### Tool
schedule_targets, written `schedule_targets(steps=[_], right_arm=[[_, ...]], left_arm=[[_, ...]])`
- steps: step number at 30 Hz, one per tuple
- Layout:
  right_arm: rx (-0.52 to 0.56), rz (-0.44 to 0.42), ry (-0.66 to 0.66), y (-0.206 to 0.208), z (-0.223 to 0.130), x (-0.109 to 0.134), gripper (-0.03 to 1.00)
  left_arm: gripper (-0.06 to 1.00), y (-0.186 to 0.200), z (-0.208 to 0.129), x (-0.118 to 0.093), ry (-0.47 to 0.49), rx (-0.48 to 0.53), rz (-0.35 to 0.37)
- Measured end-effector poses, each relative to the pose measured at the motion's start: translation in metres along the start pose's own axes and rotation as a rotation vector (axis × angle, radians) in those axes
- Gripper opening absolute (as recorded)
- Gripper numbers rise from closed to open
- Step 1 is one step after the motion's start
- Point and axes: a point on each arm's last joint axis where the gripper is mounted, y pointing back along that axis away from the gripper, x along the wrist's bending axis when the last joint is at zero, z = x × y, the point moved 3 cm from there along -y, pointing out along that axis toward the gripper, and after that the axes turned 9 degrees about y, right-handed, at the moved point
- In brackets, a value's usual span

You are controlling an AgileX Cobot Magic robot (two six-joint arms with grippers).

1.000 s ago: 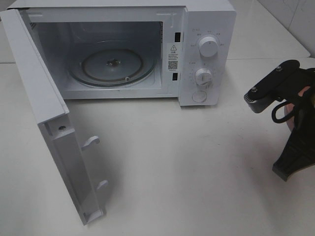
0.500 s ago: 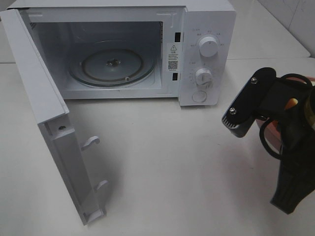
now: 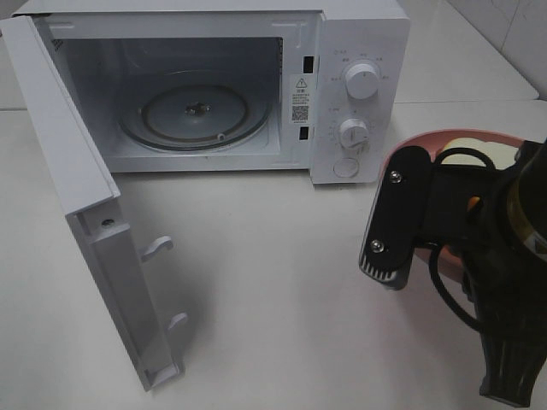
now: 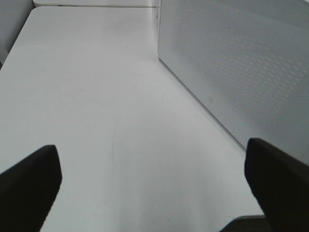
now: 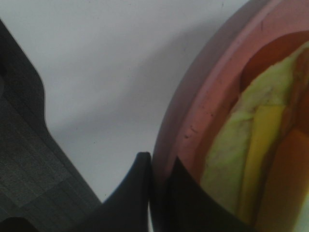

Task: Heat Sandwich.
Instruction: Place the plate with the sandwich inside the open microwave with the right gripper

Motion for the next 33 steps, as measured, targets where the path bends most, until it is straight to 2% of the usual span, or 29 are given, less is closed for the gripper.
schedule_targets(steps=[7, 33], right_arm=[[-0.061, -0.011, 0.142, 0.000, 0.007, -0.001, 0.05], [-0.177, -0.064, 0.460, 0.002, 0.022, -0.003, 0.05]], left_arm=[[0.97, 0.000, 0.000, 0.000, 0.000, 0.000, 0.000], [0.97, 0.000, 0.000, 0.000, 0.000, 0.000, 0.000]])
